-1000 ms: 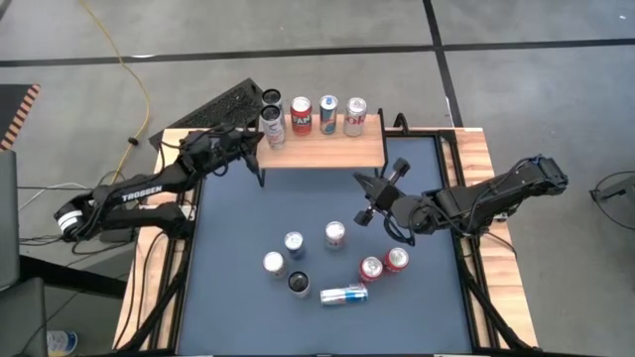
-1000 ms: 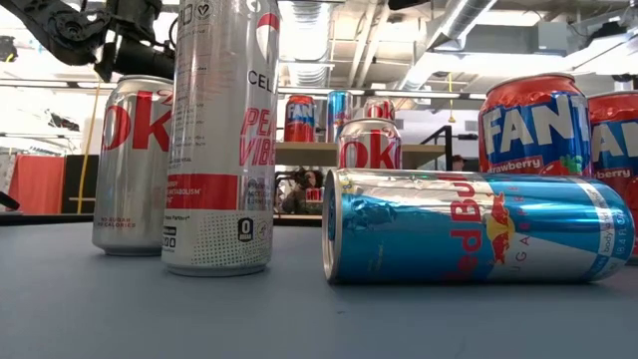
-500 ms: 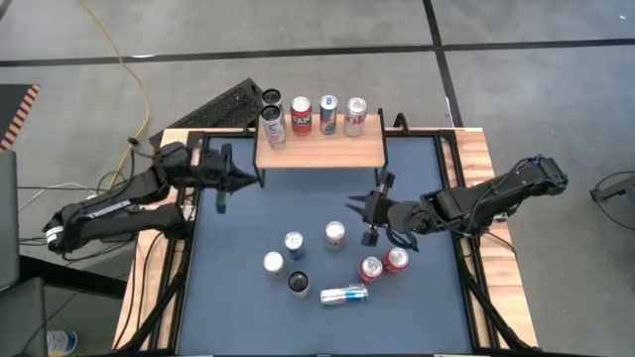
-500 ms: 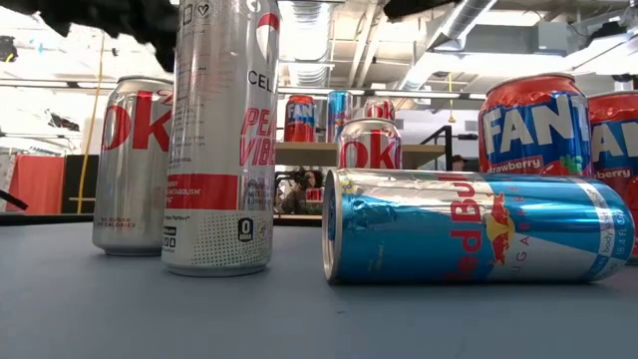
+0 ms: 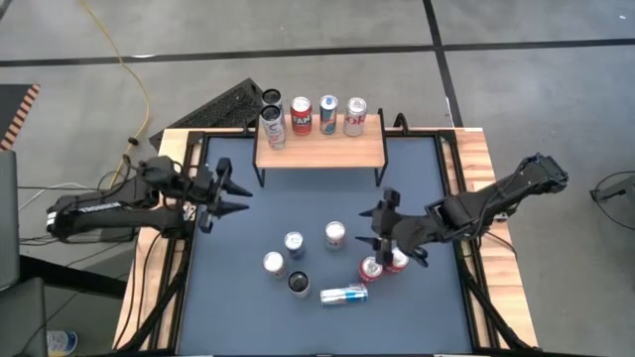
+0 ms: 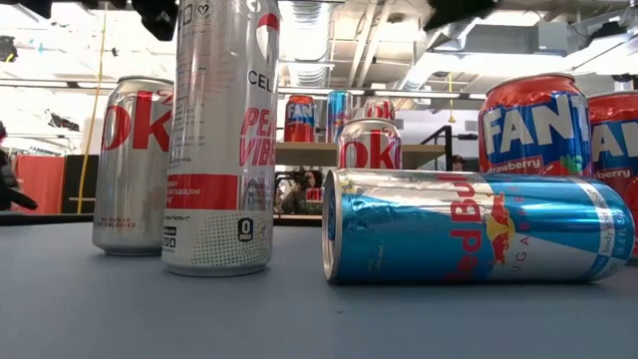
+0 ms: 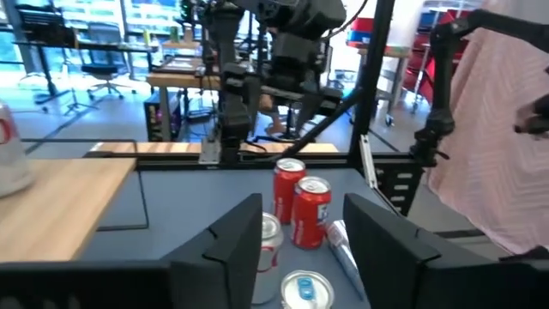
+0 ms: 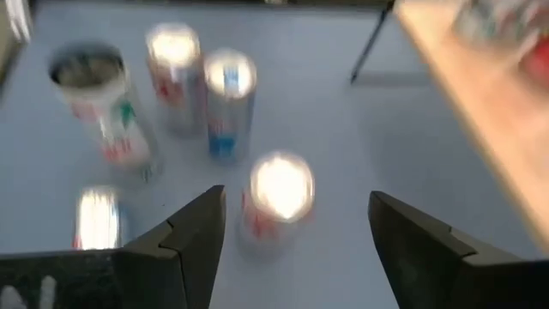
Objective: Place canned beverage on shelf
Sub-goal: Put the right orange soda can on the shelf
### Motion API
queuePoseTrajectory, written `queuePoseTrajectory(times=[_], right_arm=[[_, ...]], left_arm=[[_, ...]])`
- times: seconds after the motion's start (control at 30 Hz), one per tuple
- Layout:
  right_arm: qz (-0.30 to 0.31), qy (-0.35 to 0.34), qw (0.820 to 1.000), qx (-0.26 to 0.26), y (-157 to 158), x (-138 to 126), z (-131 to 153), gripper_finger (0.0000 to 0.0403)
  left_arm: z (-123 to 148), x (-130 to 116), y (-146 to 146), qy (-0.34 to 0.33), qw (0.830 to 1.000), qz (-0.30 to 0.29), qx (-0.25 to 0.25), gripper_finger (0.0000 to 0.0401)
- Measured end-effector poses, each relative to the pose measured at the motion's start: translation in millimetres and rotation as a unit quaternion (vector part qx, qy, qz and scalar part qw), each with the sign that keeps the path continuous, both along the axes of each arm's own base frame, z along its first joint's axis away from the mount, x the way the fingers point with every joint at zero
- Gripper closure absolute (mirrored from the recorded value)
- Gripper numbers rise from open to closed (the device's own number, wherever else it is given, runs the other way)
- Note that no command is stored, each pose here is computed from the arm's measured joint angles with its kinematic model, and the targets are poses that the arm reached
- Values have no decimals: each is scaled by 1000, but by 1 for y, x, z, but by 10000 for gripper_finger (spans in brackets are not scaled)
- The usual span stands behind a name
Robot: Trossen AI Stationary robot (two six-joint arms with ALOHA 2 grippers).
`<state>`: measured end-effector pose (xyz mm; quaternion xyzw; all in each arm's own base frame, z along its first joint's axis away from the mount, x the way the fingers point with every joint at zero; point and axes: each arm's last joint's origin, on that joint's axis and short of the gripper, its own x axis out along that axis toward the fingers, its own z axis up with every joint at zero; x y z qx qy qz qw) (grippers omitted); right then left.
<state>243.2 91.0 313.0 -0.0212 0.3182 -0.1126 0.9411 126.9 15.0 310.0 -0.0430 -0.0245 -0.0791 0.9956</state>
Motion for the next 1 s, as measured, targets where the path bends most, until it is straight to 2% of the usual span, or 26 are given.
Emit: queuePoseTrajectory(times=[0.17,0.33,0.5,0.6,0.7,0.8,0.93,1.0], right_arm=[[-38,71,995,54,-5,-10,-11,127],[-6,95,987,133,3,-14,2,127],[20,129,985,112,11,-24,22,127],[-5,186,977,106,10,-31,29,124],[-27,246,963,109,13,-29,28,111],[-43,314,941,118,14,-19,20,82],[-75,404,894,181,13,-2,3,36],[-87,428,878,196,12,7,-7,23]], left_arm=[[0,0,-4,1,1000,-12,0,228],[0,1,-4,2,1000,-7,-3,227],[-2,2,-4,6,1000,-6,6,227],[-2,3,-3,11,1000,-8,3,227],[-4,4,-3,18,1000,-8,2,227],[-6,6,-3,27,1000,-6,1,227],[-6,8,-3,28,1000,-9,1,227],[-7,8,-3,30,1000,-9,1,227]])
